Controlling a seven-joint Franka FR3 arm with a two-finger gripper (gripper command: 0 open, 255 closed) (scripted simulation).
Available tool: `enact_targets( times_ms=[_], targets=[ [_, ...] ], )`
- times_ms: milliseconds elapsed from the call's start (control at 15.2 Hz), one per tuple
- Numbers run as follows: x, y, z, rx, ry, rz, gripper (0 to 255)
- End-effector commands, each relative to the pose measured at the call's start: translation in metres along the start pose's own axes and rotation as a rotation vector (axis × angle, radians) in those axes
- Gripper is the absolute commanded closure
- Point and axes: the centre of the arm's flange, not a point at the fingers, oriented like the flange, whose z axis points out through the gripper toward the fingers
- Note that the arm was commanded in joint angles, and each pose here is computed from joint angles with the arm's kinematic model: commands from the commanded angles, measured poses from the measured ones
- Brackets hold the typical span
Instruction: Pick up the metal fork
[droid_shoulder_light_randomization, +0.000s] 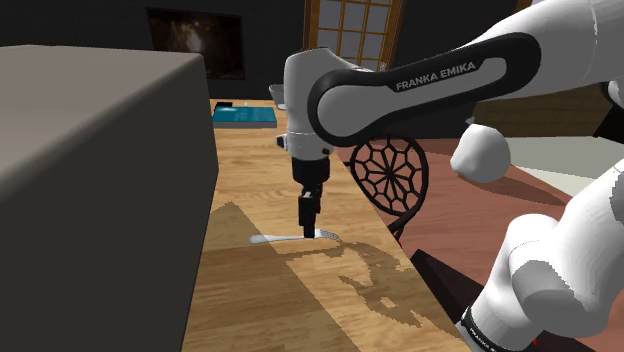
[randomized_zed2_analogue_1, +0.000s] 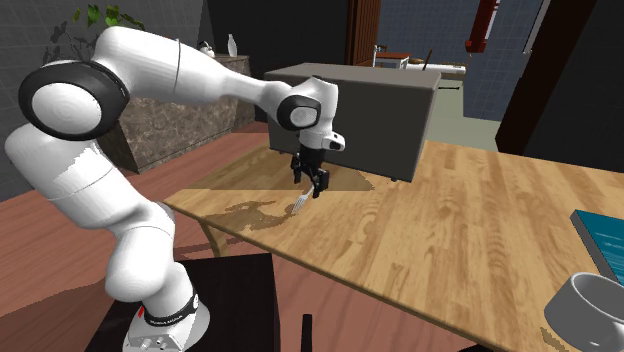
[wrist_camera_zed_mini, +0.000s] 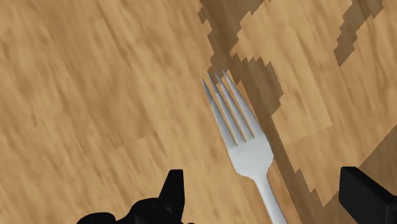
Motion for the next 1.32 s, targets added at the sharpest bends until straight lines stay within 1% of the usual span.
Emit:
enact_targets(
  times_ms=[0,264,396,462,1056,1254],
  targets=[
    [0.005,-0.002,0.01,0.001,-0.002,-0.008,0],
    [0.007,0.0,0.031,0.001,-0.002,-0.008,0],
    [0.008,0.0,0.034,0.001,-0.002,-0.008,0],
    [0.007,0.001,0.034,0.001,-0.002,-0.008,255],
    [0.008,0.0,0.034,0.001,-0.002,-0.008,255],
    [0.006,-0.001,0.018,0.001,-0.002,-0.008,255]
  ],
)
